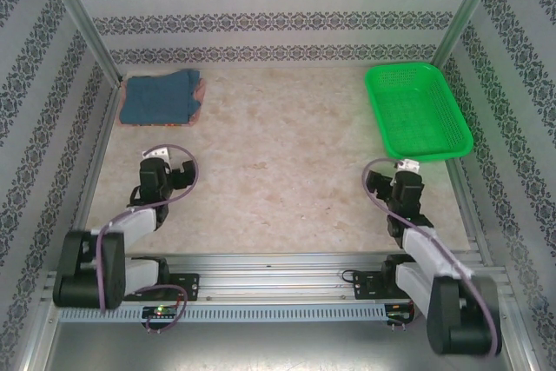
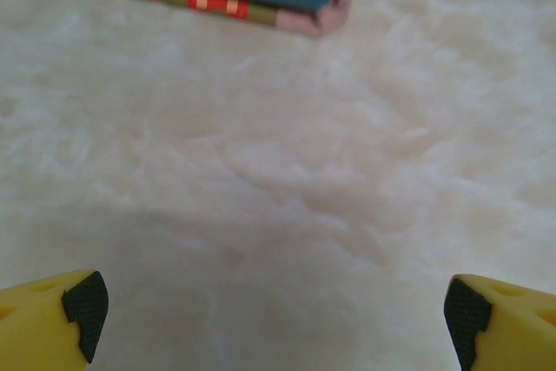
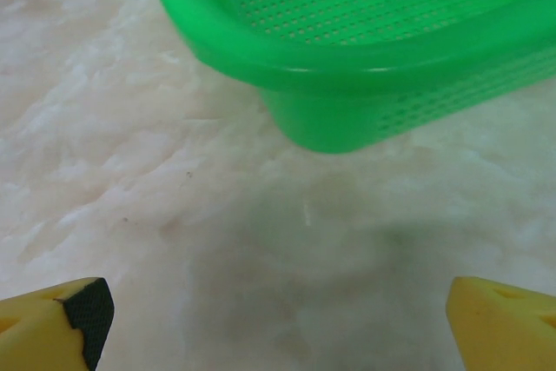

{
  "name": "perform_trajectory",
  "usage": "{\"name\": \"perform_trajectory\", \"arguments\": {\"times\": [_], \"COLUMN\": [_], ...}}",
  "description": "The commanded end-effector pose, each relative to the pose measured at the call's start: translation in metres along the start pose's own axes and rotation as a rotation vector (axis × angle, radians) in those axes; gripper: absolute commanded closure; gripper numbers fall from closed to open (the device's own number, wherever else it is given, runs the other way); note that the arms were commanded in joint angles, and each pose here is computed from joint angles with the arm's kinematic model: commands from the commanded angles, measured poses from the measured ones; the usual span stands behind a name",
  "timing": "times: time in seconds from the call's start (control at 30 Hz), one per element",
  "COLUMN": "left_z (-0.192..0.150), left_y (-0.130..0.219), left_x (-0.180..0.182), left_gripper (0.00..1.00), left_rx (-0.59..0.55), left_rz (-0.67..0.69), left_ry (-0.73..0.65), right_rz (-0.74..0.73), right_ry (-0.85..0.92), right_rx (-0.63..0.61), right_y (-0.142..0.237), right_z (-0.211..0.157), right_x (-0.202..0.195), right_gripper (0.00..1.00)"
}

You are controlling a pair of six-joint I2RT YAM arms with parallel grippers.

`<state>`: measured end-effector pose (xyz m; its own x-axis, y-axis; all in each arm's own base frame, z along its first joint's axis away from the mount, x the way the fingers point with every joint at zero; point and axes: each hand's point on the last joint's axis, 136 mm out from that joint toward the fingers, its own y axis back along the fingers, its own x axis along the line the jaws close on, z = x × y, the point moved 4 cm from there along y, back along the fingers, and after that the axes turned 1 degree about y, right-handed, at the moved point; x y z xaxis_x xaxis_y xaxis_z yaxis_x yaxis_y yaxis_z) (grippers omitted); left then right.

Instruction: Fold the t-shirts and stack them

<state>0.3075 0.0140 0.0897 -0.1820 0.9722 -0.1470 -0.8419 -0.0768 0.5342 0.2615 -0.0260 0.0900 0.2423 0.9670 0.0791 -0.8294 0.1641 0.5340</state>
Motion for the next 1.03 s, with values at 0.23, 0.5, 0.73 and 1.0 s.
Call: {"name": "perform_trajectory", "arguments": {"times": [0.23, 0.5, 0.73, 1.0], "left_z": [0.049, 0.037, 0.037, 0.037], "left_y": [-0.012, -0.032, -0.036, -0.036], "left_x": [-0.005, -0.005, -0.006, -0.006], "left_gripper": [0.0, 0.0, 0.0, 0.0], "left_rx": [-0.253, -0.269, -0.24, -0.233], "left_rz": [-0.002, -0.063, -0.065, -0.062], "left_ry": [-0.13, -0.117, -0.122, -0.121], "right_rz": [0.122, 0.092, 0.146, 0.182], "right_ry": [0.087, 0.118, 0.165, 0.163], "right_rx": [-0.306, -0.25, -0.241, -0.237], "right_y": [-0.056, -0.06, -0.062, -0.062], "right_z": [0.063, 0.067, 0.067, 0.067], "right_x": [0.035, 0.039, 0.05, 0.051], "right_gripper": [0.02, 0.02, 0.02, 0.02]}}
